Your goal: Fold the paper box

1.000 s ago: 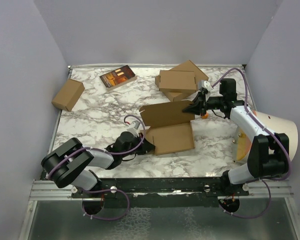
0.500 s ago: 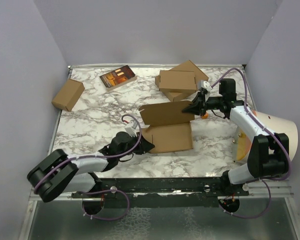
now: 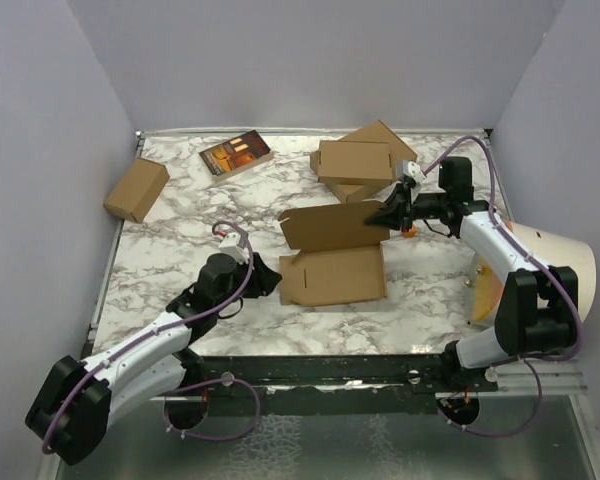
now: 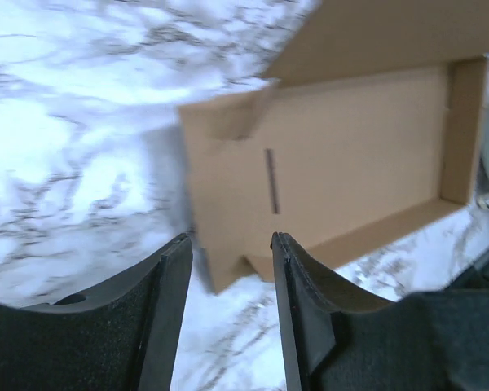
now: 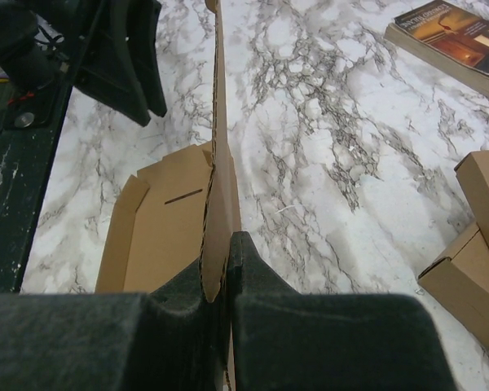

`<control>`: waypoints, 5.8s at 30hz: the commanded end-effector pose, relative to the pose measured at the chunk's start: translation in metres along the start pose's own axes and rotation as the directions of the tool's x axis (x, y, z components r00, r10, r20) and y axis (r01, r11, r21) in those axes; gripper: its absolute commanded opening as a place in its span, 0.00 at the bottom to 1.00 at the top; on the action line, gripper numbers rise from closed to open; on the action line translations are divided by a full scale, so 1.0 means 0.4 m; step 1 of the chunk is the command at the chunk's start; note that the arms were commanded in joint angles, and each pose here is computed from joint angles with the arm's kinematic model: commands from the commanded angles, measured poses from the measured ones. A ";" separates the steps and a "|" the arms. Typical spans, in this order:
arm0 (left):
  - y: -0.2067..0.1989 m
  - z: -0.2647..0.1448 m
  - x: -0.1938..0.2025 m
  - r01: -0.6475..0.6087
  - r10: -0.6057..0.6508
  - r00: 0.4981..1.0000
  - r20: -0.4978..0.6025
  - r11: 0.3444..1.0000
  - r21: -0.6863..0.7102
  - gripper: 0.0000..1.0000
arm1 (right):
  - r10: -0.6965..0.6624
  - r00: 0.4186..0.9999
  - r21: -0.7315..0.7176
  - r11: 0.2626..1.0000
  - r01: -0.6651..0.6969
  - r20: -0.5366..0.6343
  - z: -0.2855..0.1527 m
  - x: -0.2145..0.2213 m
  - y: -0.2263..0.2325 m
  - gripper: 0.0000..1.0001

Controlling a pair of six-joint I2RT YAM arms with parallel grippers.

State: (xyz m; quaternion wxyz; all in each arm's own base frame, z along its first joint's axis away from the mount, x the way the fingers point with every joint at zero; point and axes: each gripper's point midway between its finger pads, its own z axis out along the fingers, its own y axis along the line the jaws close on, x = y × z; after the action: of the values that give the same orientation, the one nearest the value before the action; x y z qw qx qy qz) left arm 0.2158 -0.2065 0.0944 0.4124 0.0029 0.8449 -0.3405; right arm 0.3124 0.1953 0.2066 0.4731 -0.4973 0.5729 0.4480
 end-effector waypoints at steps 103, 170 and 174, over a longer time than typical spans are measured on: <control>-0.107 0.115 0.010 0.035 0.000 0.992 -0.127 0.961 0.275 0.08 | 0.052 0.997 0.021 0.998 -0.053 0.060 0.008 0.041 0.013 0.01; -0.101 0.119 0.064 0.416 -0.363 0.909 -0.203 0.813 0.408 0.05 | 0.057 0.997 0.019 0.998 -0.058 0.053 0.008 0.045 0.010 0.01; -0.092 0.122 0.073 0.439 -0.386 0.898 -0.210 0.804 0.401 0.00 | 0.054 0.997 0.018 0.998 -0.055 0.053 0.008 0.044 0.011 0.01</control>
State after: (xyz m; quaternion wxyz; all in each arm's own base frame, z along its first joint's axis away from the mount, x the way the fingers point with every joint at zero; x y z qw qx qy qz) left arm 0.2229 -0.2717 0.0696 0.2636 -0.0705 0.7627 -0.5863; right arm 0.3054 0.1957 0.1796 0.4691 -0.4540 0.5894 0.4759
